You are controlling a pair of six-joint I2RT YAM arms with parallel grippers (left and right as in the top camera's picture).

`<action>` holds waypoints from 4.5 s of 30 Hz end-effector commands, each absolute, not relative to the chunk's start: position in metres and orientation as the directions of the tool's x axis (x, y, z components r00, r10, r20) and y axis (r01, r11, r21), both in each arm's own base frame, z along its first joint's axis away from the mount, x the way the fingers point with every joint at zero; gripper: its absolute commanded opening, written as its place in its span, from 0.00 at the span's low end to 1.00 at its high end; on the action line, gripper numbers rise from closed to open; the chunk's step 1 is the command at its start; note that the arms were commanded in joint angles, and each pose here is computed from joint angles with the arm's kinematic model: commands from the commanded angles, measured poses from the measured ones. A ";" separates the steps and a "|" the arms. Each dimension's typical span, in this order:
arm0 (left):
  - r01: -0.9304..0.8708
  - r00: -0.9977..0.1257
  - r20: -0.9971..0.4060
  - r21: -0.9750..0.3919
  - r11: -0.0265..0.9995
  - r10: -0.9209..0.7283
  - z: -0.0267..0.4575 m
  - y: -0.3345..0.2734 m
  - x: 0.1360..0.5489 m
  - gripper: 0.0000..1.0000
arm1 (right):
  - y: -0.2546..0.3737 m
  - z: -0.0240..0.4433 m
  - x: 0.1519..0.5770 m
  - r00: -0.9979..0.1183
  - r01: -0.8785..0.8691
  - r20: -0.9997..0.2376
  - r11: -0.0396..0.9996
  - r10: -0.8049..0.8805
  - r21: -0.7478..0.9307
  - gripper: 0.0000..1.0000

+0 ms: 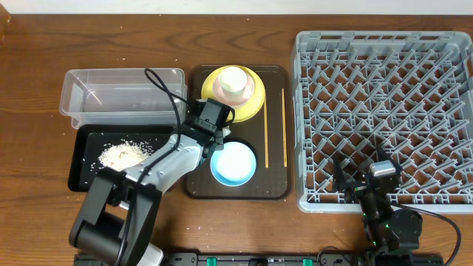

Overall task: Sort waste into correct bins and load items into the dishwasher rack
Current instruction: 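Grasp the yellow snack wrapper with the left gripper, then move the wrapper into the clear plastic bin and release, then grasp the white tissue on the brown tray with the left gripper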

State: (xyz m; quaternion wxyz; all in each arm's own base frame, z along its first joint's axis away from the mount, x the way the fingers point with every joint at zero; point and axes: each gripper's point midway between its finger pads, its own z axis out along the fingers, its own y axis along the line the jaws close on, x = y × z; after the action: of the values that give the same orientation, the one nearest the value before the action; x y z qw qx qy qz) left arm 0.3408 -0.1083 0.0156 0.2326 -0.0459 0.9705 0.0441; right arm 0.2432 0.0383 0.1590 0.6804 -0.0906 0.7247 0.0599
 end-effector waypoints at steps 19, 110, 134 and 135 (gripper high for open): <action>-0.092 -0.845 -0.533 0.049 0.995 -0.052 0.056 -0.106 0.347 0.06 | 0.040 0.157 0.243 -0.060 -0.217 -0.996 0.975 -0.062 -0.048 0.99; -0.245 -0.880 -0.338 -0.282 0.928 -0.335 0.010 -0.140 0.352 0.49 | 0.040 0.157 0.243 -0.060 -0.217 -0.996 0.975 -0.062 -0.048 0.99; -0.190 -0.715 -0.575 -0.387 0.902 -0.398 0.122 -0.130 0.373 0.06 | 0.040 0.157 0.243 -0.060 -0.217 -0.996 0.975 -0.062 -0.048 0.99; -0.207 -0.679 -0.610 -0.374 0.904 -0.408 0.133 -0.122 0.375 0.06 | 0.040 0.157 0.243 -0.060 -0.217 -0.996 0.975 -0.062 -0.048 0.99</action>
State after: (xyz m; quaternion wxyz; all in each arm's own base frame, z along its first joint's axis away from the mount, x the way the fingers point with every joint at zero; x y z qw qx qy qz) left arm 0.3670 -0.1400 0.1070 0.3110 -0.1530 0.9224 -0.1702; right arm 0.2432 0.0383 0.1590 0.6804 -0.0906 0.7247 0.0599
